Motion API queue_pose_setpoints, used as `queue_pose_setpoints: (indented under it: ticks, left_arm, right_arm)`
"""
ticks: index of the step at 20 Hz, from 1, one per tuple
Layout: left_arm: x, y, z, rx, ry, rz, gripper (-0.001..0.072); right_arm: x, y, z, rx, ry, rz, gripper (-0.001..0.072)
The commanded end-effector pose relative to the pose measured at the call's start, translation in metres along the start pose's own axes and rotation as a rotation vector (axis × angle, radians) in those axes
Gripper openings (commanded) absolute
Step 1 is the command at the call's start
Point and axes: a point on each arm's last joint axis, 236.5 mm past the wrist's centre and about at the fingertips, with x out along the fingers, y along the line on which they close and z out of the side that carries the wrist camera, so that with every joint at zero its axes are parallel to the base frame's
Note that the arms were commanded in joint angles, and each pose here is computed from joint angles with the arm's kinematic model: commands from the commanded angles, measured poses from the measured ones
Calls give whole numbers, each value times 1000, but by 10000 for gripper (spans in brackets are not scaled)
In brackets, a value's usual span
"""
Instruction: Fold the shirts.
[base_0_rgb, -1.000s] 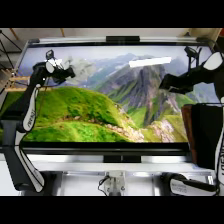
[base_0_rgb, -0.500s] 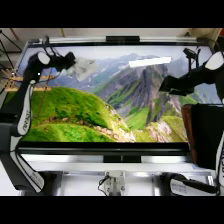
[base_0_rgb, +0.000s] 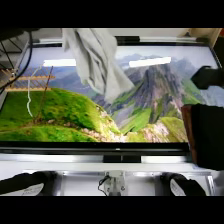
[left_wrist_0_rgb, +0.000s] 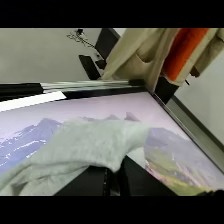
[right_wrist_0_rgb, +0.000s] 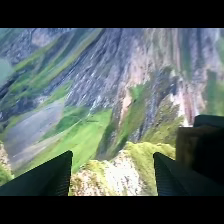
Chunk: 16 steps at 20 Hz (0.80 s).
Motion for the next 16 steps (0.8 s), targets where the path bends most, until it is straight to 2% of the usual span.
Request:
queue_pose_setpoints:
  ticks: [1,4,8,10,12,13,16]
  left_arm:
    - [-28,-12,-70,82,247,114,37]
    - [-4,4,-198,77,554,190,38]
    - [10,32,-345,-47,777,278,39]
    - [-2,46,-374,-56,848,316,39]
    - [-11,53,-380,-39,891,330,39]
    - [-13,56,-380,-23,901,330,39]
    - [-21,60,-382,7,935,331,39]
  right_arm:
    - [-65,-10,-18,-11,-80,-86,604]
    - [-47,6,-62,38,101,-12,604]
    - [44,43,-133,112,334,172,604]
    - [93,58,-185,189,444,236,605]
    - [118,91,-241,283,577,370,607]
    - [127,102,-268,305,634,415,647]
    - [141,114,-324,395,777,439,667]
